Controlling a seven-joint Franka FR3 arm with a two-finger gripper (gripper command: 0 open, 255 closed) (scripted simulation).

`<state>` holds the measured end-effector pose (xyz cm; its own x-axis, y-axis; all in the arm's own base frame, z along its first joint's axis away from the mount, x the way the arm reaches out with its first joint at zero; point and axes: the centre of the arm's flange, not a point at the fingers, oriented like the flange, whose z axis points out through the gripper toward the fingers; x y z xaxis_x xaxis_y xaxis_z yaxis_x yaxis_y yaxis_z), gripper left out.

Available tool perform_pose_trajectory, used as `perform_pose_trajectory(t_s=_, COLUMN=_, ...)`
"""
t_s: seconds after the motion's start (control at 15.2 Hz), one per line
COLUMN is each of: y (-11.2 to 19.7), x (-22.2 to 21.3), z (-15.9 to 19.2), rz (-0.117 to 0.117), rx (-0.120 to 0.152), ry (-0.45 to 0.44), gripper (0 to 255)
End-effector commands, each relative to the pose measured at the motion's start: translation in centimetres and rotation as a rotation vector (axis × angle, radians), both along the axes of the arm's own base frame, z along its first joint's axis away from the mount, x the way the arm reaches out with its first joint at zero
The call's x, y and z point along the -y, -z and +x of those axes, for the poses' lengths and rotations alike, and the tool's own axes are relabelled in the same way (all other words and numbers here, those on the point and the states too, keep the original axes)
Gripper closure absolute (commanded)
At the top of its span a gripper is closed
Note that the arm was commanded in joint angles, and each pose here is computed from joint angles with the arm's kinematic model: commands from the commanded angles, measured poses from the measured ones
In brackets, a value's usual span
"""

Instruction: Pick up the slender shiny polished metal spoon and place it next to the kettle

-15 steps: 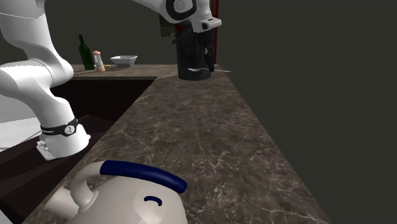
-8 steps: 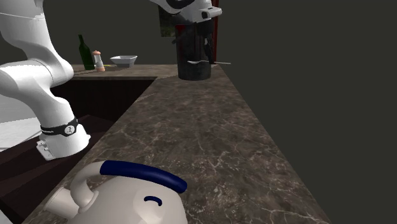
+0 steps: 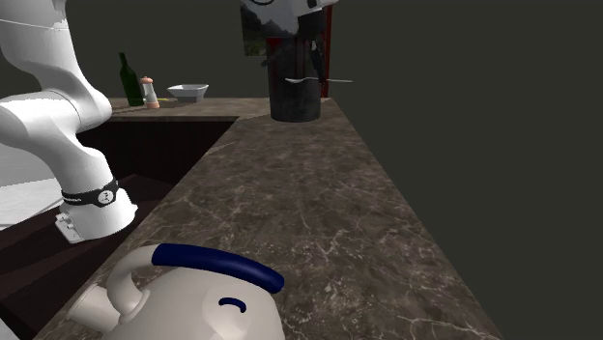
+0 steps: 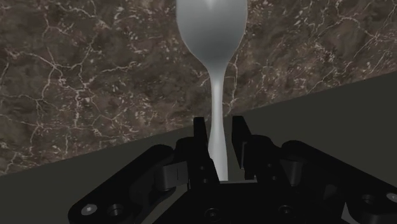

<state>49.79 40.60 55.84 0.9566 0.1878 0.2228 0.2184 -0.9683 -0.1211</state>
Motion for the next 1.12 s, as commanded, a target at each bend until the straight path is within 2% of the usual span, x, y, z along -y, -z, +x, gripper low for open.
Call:
perform_pose_trajectory(t_s=0.0, y=-0.4, x=1.3, z=-0.5, rz=0.000, rx=-0.001, ry=0.000, gripper=255)
perform_pose_trajectory(t_s=1.06, y=-0.5, x=21.5, z=-6.7, rz=0.000, rx=-0.001, ry=0.000, gripper=255)
